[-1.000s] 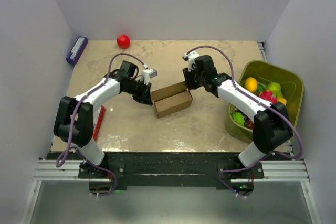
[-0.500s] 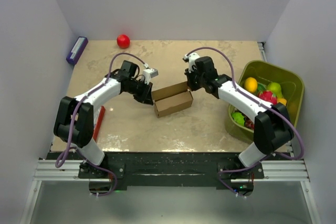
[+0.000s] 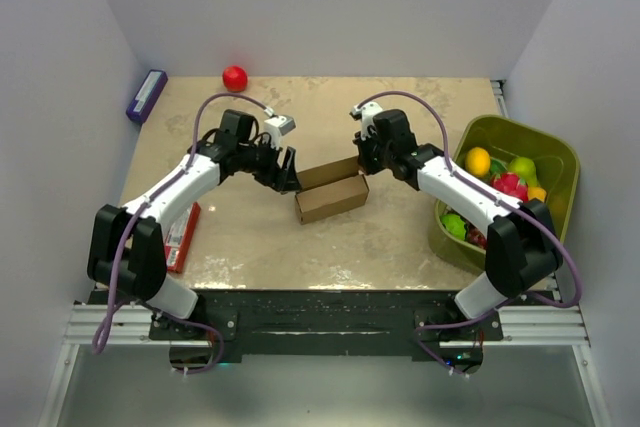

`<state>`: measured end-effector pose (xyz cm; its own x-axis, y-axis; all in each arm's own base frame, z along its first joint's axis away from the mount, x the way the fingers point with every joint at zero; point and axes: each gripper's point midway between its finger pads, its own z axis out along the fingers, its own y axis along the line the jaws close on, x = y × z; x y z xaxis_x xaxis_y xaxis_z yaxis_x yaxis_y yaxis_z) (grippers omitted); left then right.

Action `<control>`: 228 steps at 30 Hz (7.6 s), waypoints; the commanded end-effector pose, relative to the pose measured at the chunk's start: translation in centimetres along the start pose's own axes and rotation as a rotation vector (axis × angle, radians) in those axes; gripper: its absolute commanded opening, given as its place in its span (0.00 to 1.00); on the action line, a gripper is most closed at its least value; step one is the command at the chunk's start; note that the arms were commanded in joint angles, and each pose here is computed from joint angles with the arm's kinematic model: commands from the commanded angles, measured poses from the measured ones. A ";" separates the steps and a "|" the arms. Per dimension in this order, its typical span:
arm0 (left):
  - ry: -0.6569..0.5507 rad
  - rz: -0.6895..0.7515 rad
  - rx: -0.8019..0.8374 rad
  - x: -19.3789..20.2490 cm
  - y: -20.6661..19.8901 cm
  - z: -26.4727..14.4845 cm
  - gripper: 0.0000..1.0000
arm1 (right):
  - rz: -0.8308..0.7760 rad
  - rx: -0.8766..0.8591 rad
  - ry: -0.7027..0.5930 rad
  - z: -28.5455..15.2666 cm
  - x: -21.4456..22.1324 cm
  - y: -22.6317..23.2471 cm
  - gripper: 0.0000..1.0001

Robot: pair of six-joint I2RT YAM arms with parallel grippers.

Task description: Fold the paper box

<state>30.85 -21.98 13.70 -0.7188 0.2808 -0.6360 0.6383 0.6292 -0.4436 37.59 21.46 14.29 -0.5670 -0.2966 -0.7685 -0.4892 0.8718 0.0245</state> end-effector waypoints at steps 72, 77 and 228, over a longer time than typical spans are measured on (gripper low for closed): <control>-0.102 -0.125 -0.050 4.2 -1.3 5.0 0.37 | 0.317 0.114 -0.166 -3.3 4.4 2.9 0.00; -0.101 -0.126 -0.052 4.3 -1.3 5.0 0.37 | 0.313 0.123 -0.155 -3.3 5.0 2.8 0.00; -0.128 0.134 -0.217 -1.0 -1.8 2.6 0.00 | 0.486 0.129 -0.083 -3.8 7.8 3.4 0.63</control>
<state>30.64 -24.39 10.96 -0.6444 0.3047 -0.7014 0.6008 0.7692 -0.2177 28.91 19.54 10.64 -0.6484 0.1419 -0.7479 -0.0809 0.9641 0.2531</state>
